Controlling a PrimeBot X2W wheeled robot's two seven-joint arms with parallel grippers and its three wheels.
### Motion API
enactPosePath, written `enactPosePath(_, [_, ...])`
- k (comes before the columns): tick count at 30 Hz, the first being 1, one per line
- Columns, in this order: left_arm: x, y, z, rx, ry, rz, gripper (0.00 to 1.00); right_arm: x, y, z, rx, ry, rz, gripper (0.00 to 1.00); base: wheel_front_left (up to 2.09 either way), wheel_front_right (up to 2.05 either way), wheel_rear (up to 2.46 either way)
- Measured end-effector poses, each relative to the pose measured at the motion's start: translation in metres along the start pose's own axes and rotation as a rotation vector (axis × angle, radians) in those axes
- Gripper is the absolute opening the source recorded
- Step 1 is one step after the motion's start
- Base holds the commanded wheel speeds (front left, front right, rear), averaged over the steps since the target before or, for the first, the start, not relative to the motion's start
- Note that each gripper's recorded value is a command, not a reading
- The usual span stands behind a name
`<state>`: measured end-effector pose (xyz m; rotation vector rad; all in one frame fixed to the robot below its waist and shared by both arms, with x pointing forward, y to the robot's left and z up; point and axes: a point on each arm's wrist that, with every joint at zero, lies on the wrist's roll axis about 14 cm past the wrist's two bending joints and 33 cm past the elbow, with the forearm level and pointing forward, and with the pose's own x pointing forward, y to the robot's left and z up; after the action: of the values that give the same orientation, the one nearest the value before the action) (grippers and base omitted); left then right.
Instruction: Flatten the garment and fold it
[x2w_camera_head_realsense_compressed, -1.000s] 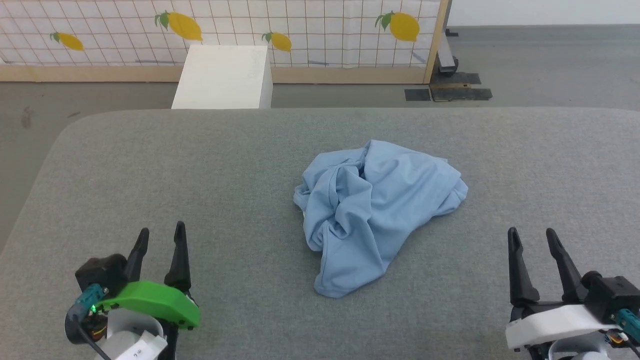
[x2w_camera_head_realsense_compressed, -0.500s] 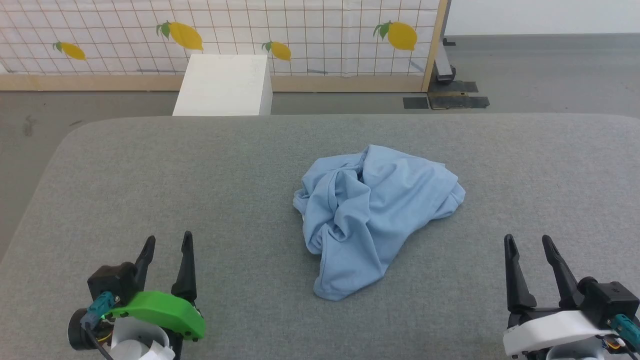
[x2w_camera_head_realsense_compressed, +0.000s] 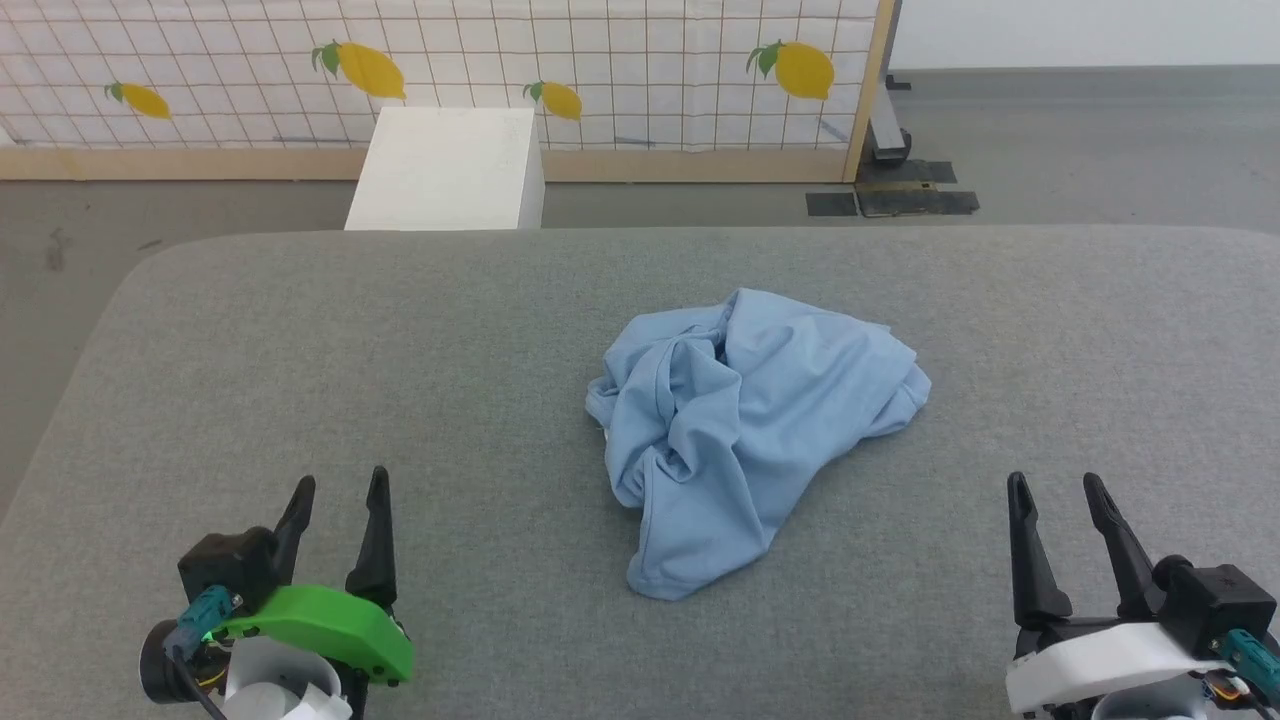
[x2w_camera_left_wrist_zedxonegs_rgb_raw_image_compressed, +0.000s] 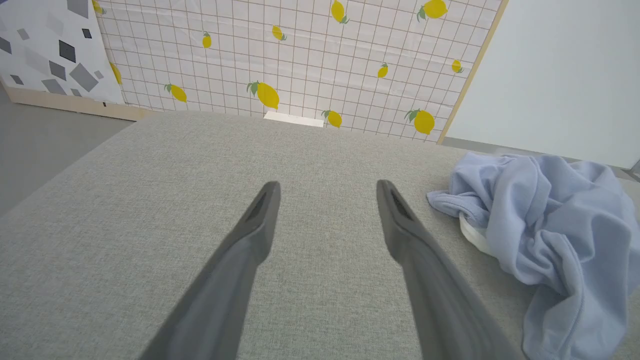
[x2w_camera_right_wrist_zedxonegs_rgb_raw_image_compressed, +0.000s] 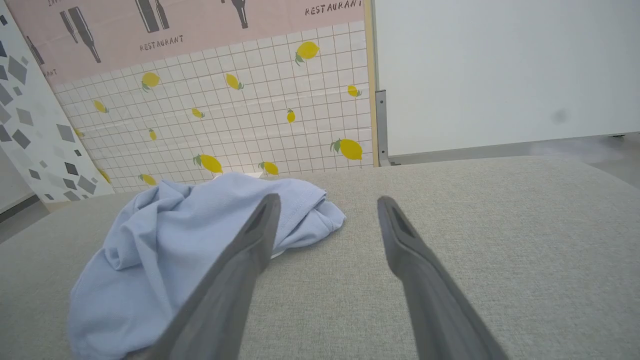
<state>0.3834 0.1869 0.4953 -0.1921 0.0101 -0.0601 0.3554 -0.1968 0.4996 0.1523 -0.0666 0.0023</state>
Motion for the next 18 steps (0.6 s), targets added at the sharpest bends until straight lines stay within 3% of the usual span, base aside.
enactPosePath(8, [0.001, -0.001, -0.006, 0.001, 0.017, -0.007, 1.00, 0.007, 0.000, -0.024, 0.003, 0.079, -0.002, 1.00, 0.00, 0.00, 0.00])
enactPosePath(18, [0.016, -0.003, -0.008, -0.004, 0.025, -0.012, 1.00, 0.099, 0.023, -0.023, -0.089, 0.259, 0.085, 1.00, 0.00, 0.00, 0.00])
